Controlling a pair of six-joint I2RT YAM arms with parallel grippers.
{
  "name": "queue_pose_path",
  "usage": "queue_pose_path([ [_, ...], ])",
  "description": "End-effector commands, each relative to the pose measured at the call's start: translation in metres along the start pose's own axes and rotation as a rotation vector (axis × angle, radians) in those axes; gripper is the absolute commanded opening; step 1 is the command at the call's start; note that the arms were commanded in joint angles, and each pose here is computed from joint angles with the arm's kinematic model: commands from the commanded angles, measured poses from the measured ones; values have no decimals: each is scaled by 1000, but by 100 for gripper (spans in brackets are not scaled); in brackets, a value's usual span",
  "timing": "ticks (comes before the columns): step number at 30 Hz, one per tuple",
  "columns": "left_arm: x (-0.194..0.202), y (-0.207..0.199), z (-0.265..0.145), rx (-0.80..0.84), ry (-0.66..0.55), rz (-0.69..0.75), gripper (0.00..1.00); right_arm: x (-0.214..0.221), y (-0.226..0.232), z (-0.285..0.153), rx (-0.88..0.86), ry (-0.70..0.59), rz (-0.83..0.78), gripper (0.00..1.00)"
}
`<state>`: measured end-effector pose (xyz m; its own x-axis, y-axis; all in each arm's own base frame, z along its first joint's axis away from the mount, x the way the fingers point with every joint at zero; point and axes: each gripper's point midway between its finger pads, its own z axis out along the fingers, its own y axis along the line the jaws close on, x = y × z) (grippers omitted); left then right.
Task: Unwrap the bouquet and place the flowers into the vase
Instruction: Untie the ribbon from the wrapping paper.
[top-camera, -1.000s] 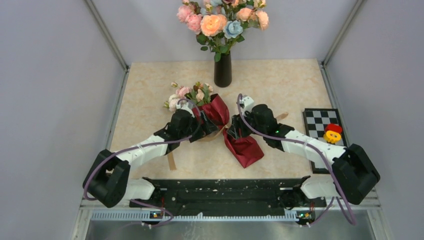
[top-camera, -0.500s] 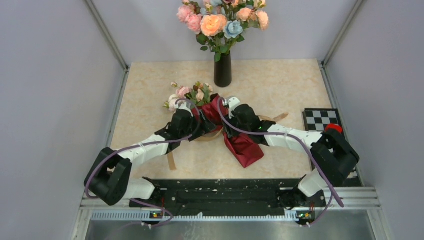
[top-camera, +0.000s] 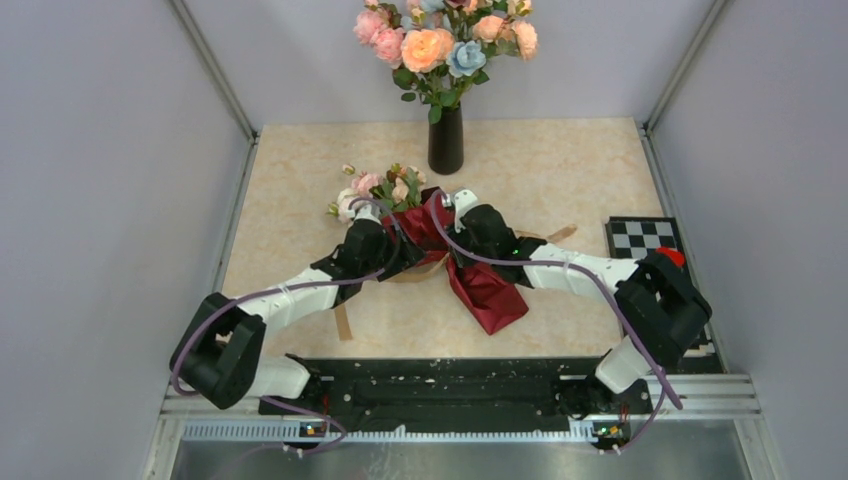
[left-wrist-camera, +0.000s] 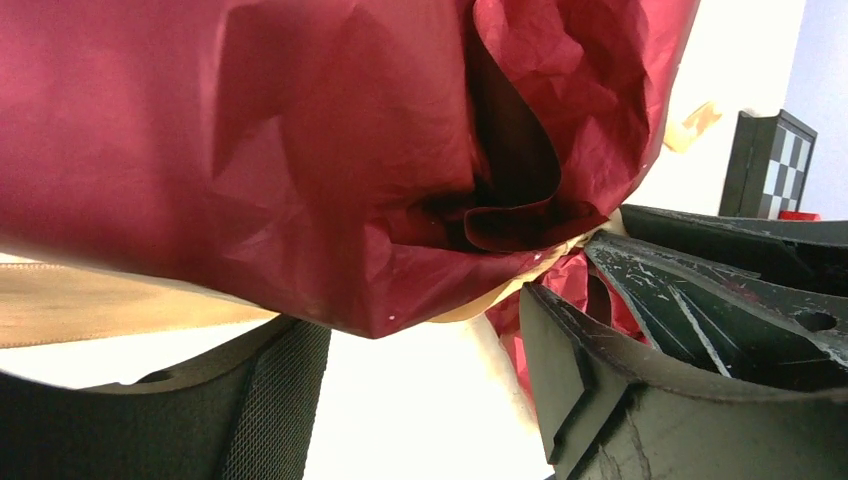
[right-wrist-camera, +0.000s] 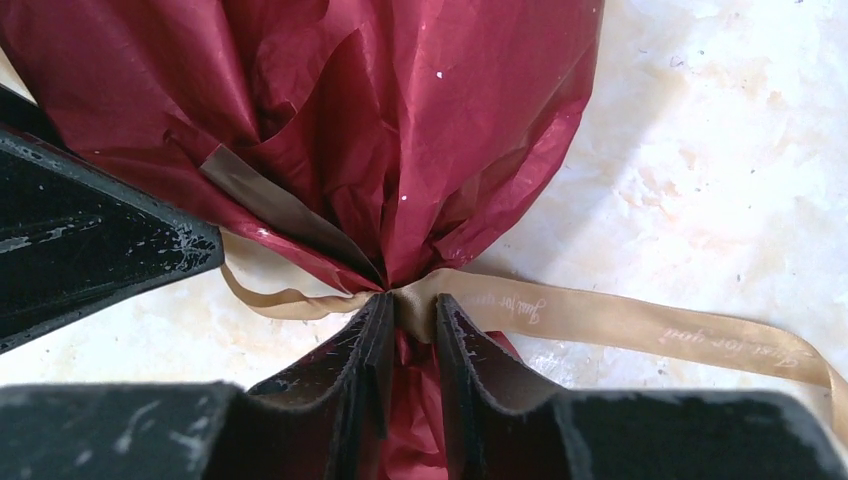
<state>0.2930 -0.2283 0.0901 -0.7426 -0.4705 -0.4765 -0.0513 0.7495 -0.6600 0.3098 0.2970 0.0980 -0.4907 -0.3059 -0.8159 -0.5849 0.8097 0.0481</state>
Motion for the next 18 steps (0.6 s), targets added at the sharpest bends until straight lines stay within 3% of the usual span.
queue_pose_path([
  [1, -15, -10, 3, 9, -46, 21, 71, -18, 6, 3, -2, -38, -9, 21],
  [8, -19, 0, 8, -38, -74, 38, 63, -15, 4, -1, 6, -33, -6, 0],
  [13, -21, -2, 12, -34, -81, 37, 61, -10, 6, -4, -11, -28, 1, 0],
  [18, -25, -10, 13, 7, -97, 14, 66, -4, 8, -3, -22, -19, 15, 0],
])
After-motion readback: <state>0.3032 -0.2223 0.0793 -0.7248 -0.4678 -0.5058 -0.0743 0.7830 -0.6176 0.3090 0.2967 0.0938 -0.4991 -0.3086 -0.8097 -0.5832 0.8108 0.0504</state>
